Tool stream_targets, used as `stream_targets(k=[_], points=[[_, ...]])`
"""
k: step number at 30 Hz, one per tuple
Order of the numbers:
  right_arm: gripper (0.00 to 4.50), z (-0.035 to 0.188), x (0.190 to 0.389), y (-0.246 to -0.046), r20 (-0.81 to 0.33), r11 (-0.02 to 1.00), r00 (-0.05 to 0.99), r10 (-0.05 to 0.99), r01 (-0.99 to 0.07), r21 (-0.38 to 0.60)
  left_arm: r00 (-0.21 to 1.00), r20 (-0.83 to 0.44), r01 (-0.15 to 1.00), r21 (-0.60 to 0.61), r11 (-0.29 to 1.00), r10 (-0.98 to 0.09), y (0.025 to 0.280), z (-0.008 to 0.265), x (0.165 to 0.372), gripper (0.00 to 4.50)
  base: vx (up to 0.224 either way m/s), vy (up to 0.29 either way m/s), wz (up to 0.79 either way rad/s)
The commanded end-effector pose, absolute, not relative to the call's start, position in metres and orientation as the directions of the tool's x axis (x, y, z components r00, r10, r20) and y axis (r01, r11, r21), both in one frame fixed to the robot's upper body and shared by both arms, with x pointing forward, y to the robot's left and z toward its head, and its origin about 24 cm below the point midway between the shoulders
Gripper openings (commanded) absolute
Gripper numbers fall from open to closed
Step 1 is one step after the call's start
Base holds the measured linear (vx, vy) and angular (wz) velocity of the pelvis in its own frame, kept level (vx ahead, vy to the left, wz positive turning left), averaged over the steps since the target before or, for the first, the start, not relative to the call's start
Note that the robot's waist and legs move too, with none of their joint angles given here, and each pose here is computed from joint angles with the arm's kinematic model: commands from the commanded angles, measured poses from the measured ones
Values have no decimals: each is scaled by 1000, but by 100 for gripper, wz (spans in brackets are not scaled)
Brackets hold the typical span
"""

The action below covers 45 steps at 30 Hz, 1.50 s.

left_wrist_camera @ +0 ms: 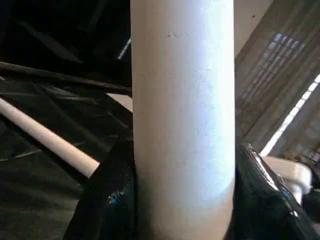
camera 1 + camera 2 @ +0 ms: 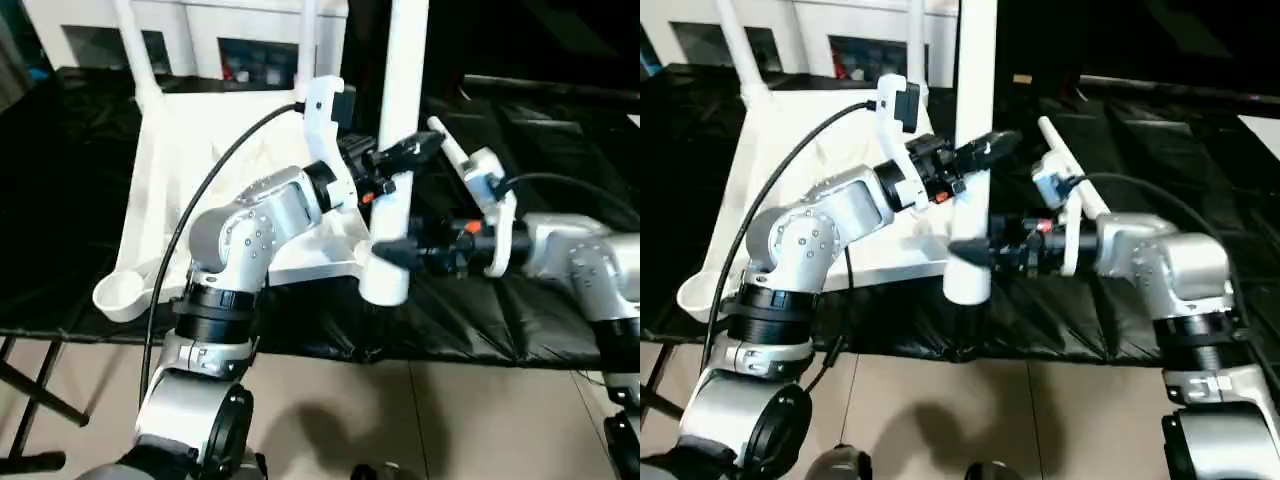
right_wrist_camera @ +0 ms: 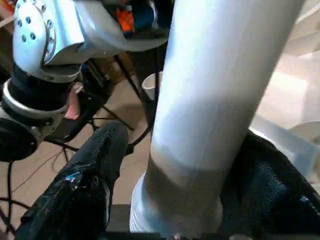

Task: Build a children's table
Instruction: Pick table leg

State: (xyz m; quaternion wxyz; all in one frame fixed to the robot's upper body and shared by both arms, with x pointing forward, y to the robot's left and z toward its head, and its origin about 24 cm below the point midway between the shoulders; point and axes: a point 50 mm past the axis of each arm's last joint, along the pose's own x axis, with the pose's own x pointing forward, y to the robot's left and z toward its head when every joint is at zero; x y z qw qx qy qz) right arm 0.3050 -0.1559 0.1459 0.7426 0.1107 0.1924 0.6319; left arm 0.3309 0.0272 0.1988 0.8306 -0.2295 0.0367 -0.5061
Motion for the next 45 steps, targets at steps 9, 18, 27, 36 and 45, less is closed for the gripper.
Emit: stream_targets(k=[9,18,27,36,45], points=[[256,148,306,-148,-110,84,40,993,-900,428,389,213,875,-391,286,-896,20,213,319,188,0,0,0],[193,148,305,-146,-101,67,25,995,-896,439,414,220,868,-388,310,-884,20,215,321,242,0,0,0],[191,146,304,-145,-102,60,17,995,-898,437,485,233,843,-381,380,-843,25,222,330,306,0,0,0],[191,148,305,-144,-100,64,23,995,-904,423,478,227,843,-390,371,-848,22,220,329,229,0,0,0],[282,150,310,-147,-106,89,50,993,-909,407,443,240,860,-387,333,-864,23,220,326,183,0,0,0]])
